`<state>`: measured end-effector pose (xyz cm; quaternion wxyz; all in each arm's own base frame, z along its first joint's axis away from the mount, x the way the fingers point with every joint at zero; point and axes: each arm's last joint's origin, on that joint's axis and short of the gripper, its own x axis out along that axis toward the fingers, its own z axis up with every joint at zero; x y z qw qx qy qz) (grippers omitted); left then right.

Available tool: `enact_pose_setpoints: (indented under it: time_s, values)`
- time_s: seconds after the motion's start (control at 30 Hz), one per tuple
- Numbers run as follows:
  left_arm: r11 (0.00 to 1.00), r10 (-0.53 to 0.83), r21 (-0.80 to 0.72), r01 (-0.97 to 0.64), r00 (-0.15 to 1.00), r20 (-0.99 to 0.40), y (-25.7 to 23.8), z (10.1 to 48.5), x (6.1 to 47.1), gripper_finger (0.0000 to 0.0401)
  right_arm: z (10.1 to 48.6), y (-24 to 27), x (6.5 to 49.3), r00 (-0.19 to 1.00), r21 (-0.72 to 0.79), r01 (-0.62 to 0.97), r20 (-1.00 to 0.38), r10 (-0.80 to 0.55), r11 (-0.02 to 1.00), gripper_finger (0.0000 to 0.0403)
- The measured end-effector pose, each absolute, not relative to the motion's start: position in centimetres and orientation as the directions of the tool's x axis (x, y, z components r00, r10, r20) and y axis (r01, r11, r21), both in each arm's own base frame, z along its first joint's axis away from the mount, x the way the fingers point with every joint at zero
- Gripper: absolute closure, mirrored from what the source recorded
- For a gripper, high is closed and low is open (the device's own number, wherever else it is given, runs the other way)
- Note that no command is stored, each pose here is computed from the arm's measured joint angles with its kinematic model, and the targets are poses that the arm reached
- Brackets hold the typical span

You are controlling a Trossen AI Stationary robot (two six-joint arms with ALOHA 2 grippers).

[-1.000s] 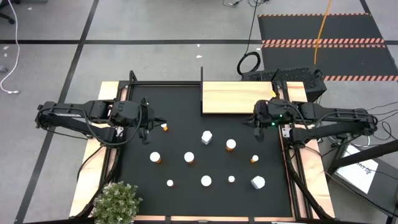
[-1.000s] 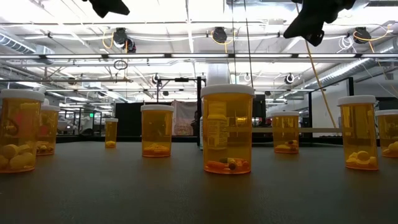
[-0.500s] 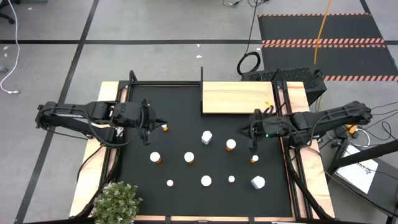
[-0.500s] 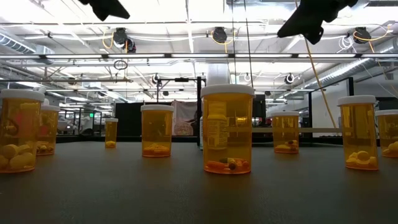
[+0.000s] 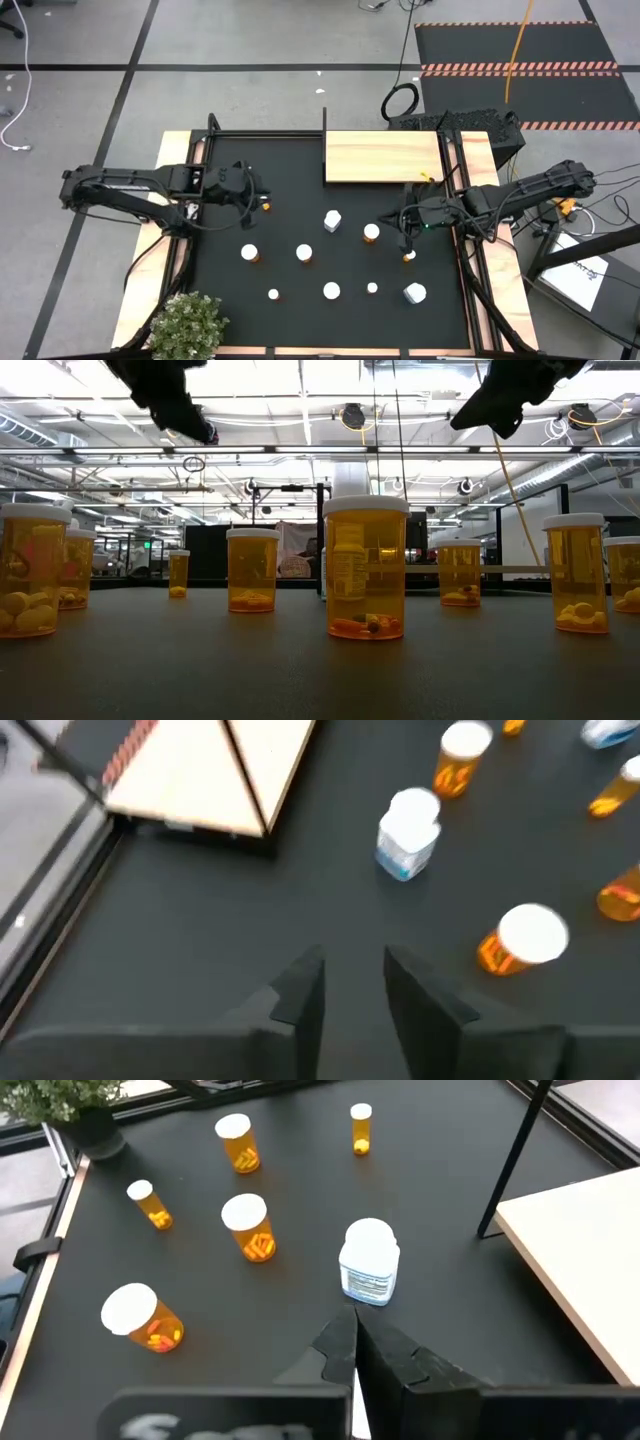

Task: Pick and place medicine bottles onto shelf by color
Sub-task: Put the small orange pill bottle on the shelf

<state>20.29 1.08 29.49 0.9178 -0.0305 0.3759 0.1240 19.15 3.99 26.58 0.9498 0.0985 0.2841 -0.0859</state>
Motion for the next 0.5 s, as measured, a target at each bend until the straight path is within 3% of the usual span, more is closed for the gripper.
enact_pose_setpoints:
  time_s: [0.3, 0.5]
  values:
    - [0.961, 0.206, 0.101, -0.258, 0.424, -0.882, 1.5, 25.9, 21.0, 0.019, 26.6, 4.0, 19.2, 0.824, 0.099, 0.194, -0.556, -0.107, 0.976, 0.0403]
    - [0.975, 0.203, 0.155, -0.162, 0.343, -0.917, 1.6, 24.1, 22.5, 0.0144, 26.4, 4.0, 19.2, 0.826, 0.087, 0.184, -0.553, -0.107, 0.979, 0.0403]
